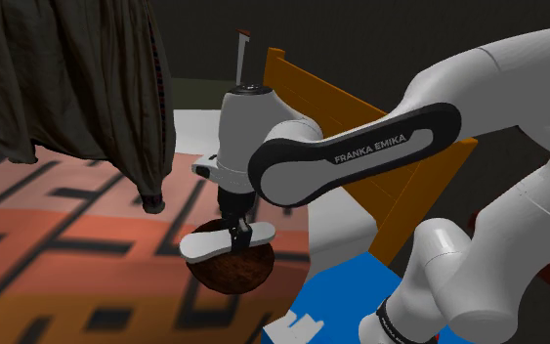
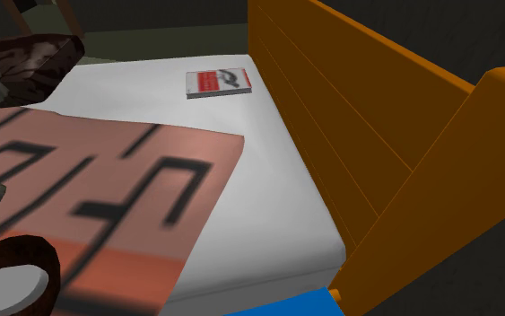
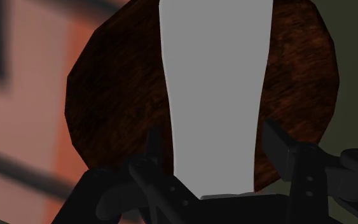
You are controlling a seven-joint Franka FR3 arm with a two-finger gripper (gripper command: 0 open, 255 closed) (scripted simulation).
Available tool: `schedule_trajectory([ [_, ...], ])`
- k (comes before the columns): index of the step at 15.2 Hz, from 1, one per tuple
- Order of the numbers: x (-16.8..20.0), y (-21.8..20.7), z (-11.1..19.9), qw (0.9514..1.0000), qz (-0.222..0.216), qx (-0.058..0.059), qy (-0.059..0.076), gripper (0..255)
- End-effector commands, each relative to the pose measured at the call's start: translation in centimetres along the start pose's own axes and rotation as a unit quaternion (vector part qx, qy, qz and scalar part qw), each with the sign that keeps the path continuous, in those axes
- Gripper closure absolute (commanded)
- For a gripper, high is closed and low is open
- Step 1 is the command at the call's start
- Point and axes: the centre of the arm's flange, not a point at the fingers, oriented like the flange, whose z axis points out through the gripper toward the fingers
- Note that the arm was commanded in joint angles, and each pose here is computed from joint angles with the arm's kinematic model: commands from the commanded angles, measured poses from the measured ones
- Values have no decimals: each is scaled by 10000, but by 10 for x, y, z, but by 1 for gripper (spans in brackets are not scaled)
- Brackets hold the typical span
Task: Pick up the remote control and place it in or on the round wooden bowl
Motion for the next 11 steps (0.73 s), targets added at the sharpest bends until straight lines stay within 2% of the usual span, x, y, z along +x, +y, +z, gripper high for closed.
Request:
schedule_trajectory([
  [1, 0, 0, 11, 10000, 0, -3, 4, 255],
  [4, 0, 1, 29, 10000, 0, -3, 4, 255],
  [11, 0, 1, 29, 10000, 0, -3, 4, 255],
])
